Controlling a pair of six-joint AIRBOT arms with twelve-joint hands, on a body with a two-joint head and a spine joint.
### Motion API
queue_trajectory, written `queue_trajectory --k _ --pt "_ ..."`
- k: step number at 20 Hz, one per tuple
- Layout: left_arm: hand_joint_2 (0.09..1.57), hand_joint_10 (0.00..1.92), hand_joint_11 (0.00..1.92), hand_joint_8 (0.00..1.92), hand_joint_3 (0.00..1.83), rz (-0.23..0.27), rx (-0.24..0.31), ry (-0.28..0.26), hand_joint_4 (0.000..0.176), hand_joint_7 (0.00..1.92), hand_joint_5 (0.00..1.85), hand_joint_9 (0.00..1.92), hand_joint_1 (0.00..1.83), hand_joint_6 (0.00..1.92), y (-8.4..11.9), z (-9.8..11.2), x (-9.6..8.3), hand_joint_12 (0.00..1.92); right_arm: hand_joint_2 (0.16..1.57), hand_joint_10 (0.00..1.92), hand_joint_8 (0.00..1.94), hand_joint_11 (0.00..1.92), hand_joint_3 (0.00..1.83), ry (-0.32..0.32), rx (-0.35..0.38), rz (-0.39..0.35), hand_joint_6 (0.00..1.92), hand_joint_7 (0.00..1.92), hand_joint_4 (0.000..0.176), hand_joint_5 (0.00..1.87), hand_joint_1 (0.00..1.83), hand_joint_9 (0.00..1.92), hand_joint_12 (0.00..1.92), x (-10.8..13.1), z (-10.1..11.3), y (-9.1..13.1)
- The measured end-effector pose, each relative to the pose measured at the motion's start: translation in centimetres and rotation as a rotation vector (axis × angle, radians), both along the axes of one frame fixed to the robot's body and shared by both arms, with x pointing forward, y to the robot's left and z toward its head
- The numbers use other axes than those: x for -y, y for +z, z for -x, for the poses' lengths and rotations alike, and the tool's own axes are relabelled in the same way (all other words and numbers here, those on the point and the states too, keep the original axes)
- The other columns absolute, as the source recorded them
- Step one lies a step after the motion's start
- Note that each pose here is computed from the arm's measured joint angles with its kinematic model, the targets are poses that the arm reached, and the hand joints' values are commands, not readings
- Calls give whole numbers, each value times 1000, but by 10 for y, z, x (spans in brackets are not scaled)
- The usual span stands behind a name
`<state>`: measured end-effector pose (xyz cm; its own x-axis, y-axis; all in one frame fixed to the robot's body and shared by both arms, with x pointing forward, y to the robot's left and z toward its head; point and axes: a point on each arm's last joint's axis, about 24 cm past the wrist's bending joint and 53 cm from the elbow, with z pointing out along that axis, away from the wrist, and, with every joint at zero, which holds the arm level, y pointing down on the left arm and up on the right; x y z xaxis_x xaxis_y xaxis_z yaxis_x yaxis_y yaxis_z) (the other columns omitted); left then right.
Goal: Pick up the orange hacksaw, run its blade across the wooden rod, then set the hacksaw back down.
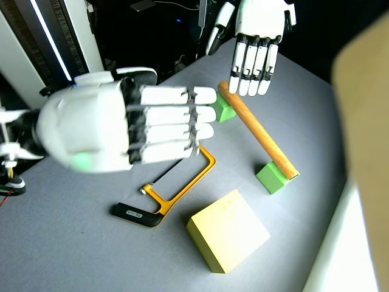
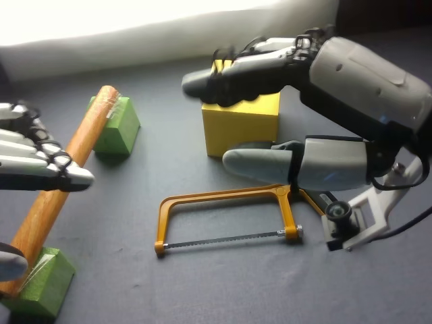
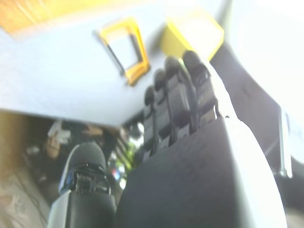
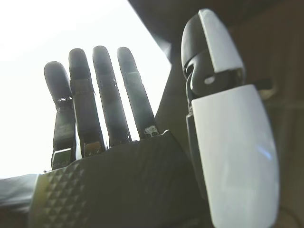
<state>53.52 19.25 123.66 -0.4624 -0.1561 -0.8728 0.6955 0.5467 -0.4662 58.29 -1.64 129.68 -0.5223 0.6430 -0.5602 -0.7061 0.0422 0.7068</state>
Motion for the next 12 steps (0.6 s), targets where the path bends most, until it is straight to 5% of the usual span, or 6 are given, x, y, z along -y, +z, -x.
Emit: queue_trajectory --k 1,2,4,5,7,12 --pt "1324 614 457 333 1 28 19 -29 0 952 825 815 316 154 8 4 3 1212 1148 1769 1322 1022 4 -1 40 20 861 960 0 957 712 979 1911 -1 2 5" --pt "1318 1011 658 774 0 47 30 -53 0 976 940 853 415 425 14 8 6 1356 1162 1891 1816 1175 4 3 75 35 1350 994 0 909 672 1130 1919 -1 4 10" --pt "1340 1607 773 1400 1 70 48 -92 0 888 813 856 494 1159 19 13 13 1809 1165 1920 1936 1369 0 16 124 54 1860 1098 0 905 705 1266 1921 -4 9 17" --pt "1349 1858 906 1754 2 88 60 -108 0 867 809 890 530 1532 24 15 16 1899 1177 1921 1940 1500 3 23 135 51 1909 1135 0 961 723 1336 1921 -5 11 20" --pt "1338 1918 1142 1914 0 146 91 -133 0 1062 1001 1100 607 1887 41 20 19 1920 1236 1921 1941 1661 13 32 173 49 1921 1224 0 1013 700 1443 1921 -7 16 29" --pt "1375 1921 1496 1921 3 149 101 -174 0 1402 1293 1440 679 1921 42 29 24 1921 1345 1921 1941 1799 14 52 238 31 1921 1412 0 1232 733 1591 1921 -9 26 43"
